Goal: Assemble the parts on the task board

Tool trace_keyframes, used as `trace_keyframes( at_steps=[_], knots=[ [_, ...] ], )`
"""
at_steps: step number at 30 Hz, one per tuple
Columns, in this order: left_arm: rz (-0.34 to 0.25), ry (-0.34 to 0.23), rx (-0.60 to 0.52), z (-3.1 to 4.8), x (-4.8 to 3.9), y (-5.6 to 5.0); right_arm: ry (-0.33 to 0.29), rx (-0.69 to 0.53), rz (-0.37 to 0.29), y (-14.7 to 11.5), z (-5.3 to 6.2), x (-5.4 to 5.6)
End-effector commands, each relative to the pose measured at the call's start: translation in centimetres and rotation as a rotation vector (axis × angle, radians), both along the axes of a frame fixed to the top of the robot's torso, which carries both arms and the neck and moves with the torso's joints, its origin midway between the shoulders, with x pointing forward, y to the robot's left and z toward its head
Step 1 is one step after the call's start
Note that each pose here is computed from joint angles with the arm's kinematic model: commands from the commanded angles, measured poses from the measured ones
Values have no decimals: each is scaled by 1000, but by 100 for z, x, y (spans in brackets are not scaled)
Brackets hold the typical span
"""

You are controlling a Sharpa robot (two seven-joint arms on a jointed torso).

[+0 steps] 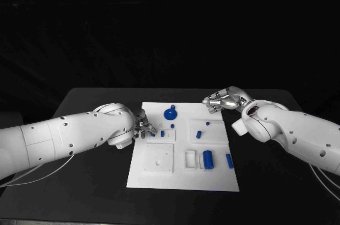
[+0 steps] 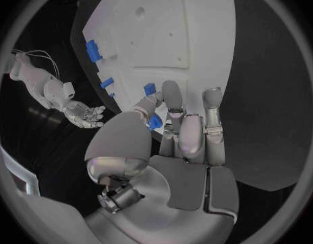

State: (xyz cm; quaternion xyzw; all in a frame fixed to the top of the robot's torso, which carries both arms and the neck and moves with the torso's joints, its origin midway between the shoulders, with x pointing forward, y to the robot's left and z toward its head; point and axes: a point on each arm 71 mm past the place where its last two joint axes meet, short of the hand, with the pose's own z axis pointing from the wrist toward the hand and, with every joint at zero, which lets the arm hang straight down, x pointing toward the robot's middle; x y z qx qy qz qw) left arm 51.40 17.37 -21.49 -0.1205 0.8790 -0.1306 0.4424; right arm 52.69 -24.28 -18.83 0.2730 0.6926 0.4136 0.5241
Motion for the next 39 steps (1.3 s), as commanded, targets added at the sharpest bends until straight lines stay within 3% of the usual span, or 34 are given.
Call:
trace_keyframes(
  at_steps=[1, 20, 39],
  knots=[
    [-49, 65, 44, -144, -85, -46, 0, 5, 16, 11, 0, -6],
    [-68, 12, 118, -122, -55, 4, 1, 5, 15, 8, -10, -8],
    [-64, 99, 107, -170, -83, 20, 1, 6, 16, 13, -16, -8]
  ],
)
